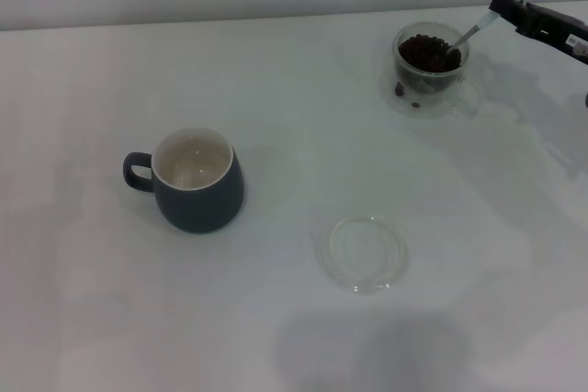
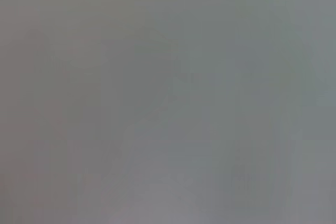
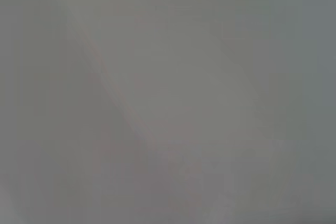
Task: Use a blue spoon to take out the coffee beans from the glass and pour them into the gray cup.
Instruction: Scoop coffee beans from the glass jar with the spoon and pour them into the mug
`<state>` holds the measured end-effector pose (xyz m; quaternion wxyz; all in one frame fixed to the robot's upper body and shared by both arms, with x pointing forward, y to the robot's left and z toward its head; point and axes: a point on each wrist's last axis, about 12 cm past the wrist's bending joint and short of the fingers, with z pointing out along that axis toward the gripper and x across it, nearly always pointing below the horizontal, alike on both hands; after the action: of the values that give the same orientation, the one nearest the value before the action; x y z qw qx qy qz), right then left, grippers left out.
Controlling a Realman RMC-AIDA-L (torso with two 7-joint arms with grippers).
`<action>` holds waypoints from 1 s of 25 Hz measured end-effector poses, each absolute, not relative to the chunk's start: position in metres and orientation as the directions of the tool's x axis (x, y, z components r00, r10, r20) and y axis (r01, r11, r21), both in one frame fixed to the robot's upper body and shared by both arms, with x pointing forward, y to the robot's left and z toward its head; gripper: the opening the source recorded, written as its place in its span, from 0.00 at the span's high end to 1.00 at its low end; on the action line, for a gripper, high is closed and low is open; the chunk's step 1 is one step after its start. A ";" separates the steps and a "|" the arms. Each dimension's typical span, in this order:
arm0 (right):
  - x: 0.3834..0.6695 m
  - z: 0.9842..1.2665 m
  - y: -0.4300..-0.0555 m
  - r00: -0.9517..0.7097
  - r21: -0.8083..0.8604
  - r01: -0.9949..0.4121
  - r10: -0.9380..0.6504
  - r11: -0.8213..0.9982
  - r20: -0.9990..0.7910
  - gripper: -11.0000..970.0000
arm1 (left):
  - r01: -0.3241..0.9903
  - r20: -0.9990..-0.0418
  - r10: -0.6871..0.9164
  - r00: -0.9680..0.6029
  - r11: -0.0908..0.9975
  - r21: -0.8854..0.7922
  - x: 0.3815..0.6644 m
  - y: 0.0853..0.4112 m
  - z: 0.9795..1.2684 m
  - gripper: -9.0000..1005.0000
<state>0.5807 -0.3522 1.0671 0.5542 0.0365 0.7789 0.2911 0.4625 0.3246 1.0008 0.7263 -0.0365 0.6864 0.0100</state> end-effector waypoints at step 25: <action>0.577 1.054 -0.362 -0.357 0.770 -0.010 0.717 0.638 -0.599 0.78 | -0.058 -0.997 -0.033 0.064 0.998 -0.036 0.466 0.323 1.002 0.23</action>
<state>0.5767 -0.3624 1.0536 0.5149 0.2372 0.7444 0.3529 0.4661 0.3230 1.0024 0.7286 -0.0330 0.6840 0.0086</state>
